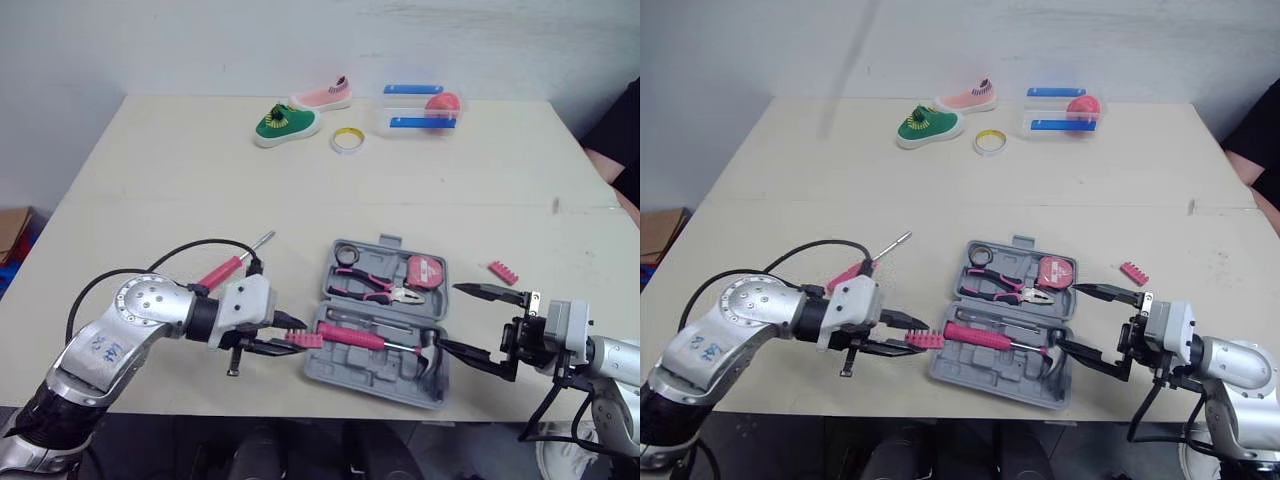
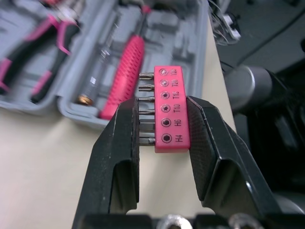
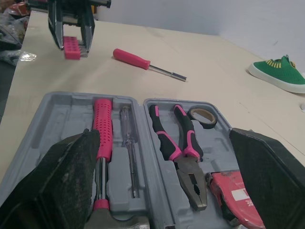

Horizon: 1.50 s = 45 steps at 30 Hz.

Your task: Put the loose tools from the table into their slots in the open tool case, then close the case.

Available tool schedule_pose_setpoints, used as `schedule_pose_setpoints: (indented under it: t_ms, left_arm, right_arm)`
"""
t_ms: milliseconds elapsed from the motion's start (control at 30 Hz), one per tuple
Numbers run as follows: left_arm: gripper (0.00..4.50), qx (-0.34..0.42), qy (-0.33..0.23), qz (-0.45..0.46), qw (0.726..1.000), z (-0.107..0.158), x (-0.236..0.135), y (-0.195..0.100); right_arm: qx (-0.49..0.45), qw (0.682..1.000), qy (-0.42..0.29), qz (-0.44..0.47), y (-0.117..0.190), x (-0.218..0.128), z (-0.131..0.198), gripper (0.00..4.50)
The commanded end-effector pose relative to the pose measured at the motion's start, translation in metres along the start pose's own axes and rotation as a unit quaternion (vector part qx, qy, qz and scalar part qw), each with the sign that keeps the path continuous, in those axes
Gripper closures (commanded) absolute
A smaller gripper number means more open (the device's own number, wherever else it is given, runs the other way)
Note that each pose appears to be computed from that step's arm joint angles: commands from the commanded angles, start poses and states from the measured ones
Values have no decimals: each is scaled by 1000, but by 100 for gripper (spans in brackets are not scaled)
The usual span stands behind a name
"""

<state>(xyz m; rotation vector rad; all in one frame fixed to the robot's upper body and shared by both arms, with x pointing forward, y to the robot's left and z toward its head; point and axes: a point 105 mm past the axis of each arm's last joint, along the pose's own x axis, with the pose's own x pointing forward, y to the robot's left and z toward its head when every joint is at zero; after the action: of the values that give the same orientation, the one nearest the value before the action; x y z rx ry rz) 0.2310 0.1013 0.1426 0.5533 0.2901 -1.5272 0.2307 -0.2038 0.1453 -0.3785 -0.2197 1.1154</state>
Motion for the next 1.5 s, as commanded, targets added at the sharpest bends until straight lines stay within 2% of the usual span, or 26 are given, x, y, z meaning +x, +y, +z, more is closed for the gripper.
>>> schedule_pose_setpoints:
  t_ms: [33,133,333,700,900,1067,1233,1500]
  left_arm:
    - [378,43,31,-17,998,2,9,-1]
    - [378,61,79,-17,995,-10,16,4]
    - [378,76,101,-27,992,-17,33,9]
    - [378,78,82,-25,993,1,48,12]
    - [378,83,86,-5,993,7,53,26]
    - [378,68,105,-52,991,2,59,14]
    - [378,80,127,-35,988,0,61,22]
    - [378,84,132,-9,988,0,65,28]
  right_arm:
    - [-14,1000,1,4,2,-4,4,0]
    - [-13,1000,1,4,3,-5,2,0]
    - [-6,1000,-2,5,13,-10,3,0]
    - [14,1000,-2,3,29,-17,3,0]
    - [16,1000,2,-5,31,-19,1,0]
    - [13,1000,-1,-8,30,-16,4,0]
    - [11,1000,-3,-11,30,-13,8,0]
    - [16,1000,-1,-19,29,-15,1,0]
